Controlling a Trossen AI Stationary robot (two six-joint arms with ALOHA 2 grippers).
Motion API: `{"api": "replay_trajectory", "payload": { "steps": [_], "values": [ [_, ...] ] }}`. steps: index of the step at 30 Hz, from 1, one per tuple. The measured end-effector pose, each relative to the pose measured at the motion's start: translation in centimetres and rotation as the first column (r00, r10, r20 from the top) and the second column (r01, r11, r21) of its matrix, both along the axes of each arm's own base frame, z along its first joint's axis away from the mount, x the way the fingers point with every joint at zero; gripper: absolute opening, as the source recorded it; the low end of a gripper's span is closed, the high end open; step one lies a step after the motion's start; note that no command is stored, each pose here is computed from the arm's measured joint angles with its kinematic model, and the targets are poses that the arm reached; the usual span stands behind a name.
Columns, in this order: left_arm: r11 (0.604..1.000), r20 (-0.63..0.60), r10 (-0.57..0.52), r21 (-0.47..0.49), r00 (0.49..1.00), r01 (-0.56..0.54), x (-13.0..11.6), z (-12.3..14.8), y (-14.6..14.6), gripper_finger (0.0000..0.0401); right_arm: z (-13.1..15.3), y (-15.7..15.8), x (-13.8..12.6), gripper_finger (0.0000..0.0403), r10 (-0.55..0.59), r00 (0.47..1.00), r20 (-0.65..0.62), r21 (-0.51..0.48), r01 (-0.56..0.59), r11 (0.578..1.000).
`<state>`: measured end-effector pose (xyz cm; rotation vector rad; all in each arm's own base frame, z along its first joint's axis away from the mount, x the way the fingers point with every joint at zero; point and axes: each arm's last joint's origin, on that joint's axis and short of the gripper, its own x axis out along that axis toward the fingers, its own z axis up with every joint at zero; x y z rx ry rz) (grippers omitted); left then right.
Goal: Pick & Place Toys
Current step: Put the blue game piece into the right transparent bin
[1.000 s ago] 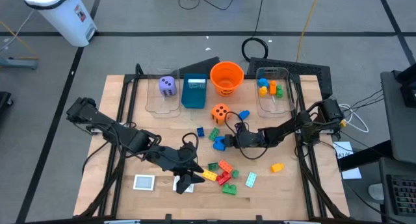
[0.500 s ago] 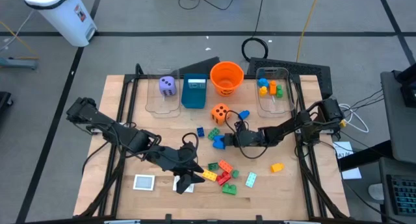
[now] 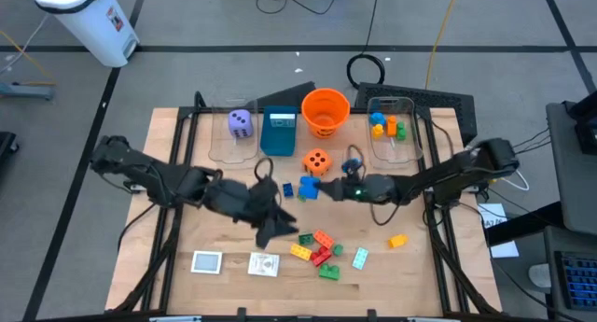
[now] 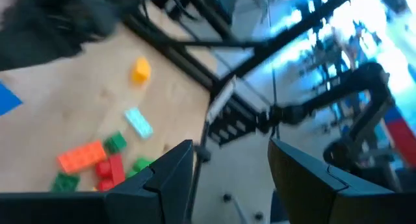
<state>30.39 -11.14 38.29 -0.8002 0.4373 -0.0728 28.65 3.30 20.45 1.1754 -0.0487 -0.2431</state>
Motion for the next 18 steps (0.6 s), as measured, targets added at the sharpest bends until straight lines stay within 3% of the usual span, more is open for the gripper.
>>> {"api": "replay_trajectory", "payload": {
  "steps": [4,9,14,18],
  "values": [
    [0.994,0.045,0.107,-0.028,0.993,-0.106,0.2,0.9,2.3,0.0209,3.6,-0.4,-1.3,0.0004,-0.08,0.984,0.156,-0.122,0.1,0.987],
    [0.979,0.193,0.198,-0.09,0.961,-0.184,1.1,2.5,4.8,0.0209,7.3,-0.9,-3.3,0.0004,-0.155,0.937,0.315,-0.257,0.241,0.936],
    [0.967,0.327,0.254,-0.087,0.91,-0.239,1.5,3.8,7.0,0.0209,9.7,-1.4,-5.0,0.0004,-0.227,0.881,0.416,-0.279,0.362,0.89],
    [0.952,0.365,0.305,-0.076,0.88,-0.298,1.7,4.1,8.3,0.0209,11.2,-1.6,-5.8,0.0004,-0.269,0.843,0.467,-0.283,0.43,0.857]
  ]
}}
